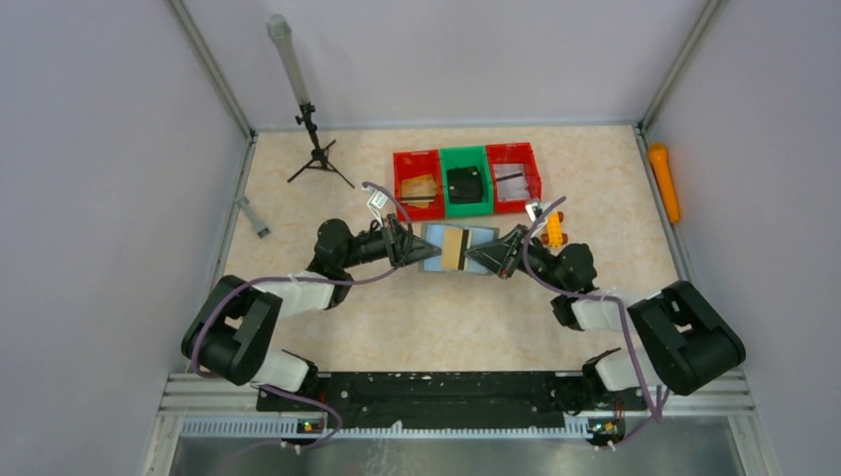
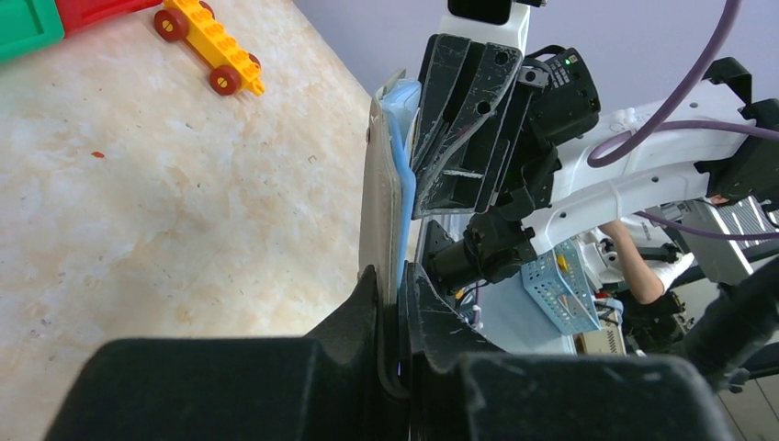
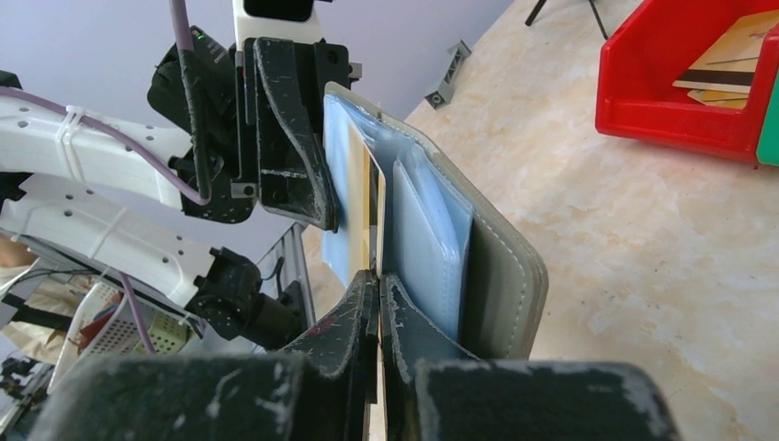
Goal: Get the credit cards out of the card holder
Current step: Remove the credit card from the card holder.
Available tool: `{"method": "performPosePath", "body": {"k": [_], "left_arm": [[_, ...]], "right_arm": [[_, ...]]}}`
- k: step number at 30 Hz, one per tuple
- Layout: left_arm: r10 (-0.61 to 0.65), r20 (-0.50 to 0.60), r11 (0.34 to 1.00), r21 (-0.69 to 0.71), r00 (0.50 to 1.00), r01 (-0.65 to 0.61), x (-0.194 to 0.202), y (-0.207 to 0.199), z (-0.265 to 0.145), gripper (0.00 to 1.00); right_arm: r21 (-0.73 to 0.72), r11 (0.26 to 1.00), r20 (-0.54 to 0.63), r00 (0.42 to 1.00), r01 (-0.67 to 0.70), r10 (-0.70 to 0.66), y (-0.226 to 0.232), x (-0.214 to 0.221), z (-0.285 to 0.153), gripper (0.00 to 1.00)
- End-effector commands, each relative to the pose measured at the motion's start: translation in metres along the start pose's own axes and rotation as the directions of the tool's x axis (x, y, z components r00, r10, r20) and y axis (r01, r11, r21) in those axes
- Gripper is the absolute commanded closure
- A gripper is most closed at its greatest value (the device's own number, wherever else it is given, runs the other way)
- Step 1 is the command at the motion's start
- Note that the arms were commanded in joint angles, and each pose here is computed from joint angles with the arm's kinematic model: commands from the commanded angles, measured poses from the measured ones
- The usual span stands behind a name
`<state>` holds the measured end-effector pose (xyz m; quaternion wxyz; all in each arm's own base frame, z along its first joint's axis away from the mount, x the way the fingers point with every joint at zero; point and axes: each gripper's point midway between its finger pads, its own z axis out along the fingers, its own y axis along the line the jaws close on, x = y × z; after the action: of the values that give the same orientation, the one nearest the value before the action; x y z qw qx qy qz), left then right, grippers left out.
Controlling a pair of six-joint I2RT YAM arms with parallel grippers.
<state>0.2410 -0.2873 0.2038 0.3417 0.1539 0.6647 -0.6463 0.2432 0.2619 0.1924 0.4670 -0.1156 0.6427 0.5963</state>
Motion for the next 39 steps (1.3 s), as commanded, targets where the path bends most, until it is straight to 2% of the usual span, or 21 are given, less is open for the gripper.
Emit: {"method": "performPosePath", "body": {"k": [1,5,10,15,17,19,22,25,28,33,35,37,39], "left_arm": [[0.068,0.030,0.995,0.078,0.997,-0.070,-0.010,-0.020,0.000,0.96],[0.061,0.022,0.994,0.090,0.998,-0.063,-0.009,-0.020,0.001,0.97],[0.064,0.008,0.992,0.106,0.998,-0.064,-0.006,-0.024,0.003,0.97],[0.060,-0.011,0.991,0.121,0.998,-0.058,-0.004,-0.026,0.006,0.97],[0.054,-0.026,0.990,0.131,0.998,-0.051,-0.001,-0.027,0.008,0.96],[0.052,-0.035,0.988,0.145,0.998,-0.047,0.000,-0.029,0.010,0.97],[0.056,-0.031,0.986,0.156,0.998,-0.051,0.000,-0.031,0.009,0.97],[0.058,-0.018,0.989,0.135,0.998,-0.056,-0.002,-0.029,0.008,0.96],[0.055,0.017,0.995,0.086,0.998,-0.056,-0.009,-0.021,0.002,0.90],[0.061,0.089,0.998,-0.018,0.994,-0.060,-0.021,-0.004,-0.012,0.88],[0.057,0.105,0.988,-0.151,0.993,-0.040,-0.025,0.018,-0.016,0.87],[0.062,0.113,0.947,-0.321,0.992,-0.023,-0.026,0.044,-0.026,0.90],[0.098,0.139,0.911,-0.411,0.985,-0.033,-0.032,0.052,-0.036,0.92]], "right_arm": [[-0.055,0.998,0.005,1.000,0.027,-0.027,0.005,-0.005,0.002,0.95],[-0.131,0.991,-0.006,1.000,-0.002,0.001,0.015,-0.003,0.004,0.79],[-0.163,0.987,-0.007,1.000,-0.009,0.008,0.020,-0.001,0.002,0.72],[-0.177,0.984,-0.003,1.000,-0.002,0.002,0.024,-0.003,0.002,0.71],[-0.176,0.984,-0.005,1.000,-0.004,0.004,0.024,-0.002,0.002,0.74],[-0.172,0.985,-0.006,1.000,-0.007,0.006,0.023,-0.002,0.002,0.86],[-0.164,0.986,-0.002,1.000,-0.003,0.003,0.021,-0.002,0.002,1.00],[-0.125,0.992,0.010,1.000,0.000,0.001,0.013,-0.004,0.000,1.00],[-0.050,0.999,0.026,1.000,0.006,-0.005,0.000,-0.007,-0.002,1.00],[0.102,0.993,0.034,0.998,0.052,-0.056,-0.024,-0.011,-0.006,1.00],[0.160,0.984,0.030,0.996,0.082,-0.088,-0.032,-0.013,-0.009,1.00],[0.212,0.970,0.018,0.992,0.117,-0.124,-0.038,-0.016,-0.012,1.00],[0.251,0.955,0.008,0.986,0.157,-0.164,-0.042,-0.020,-0.015,1.00]]}}
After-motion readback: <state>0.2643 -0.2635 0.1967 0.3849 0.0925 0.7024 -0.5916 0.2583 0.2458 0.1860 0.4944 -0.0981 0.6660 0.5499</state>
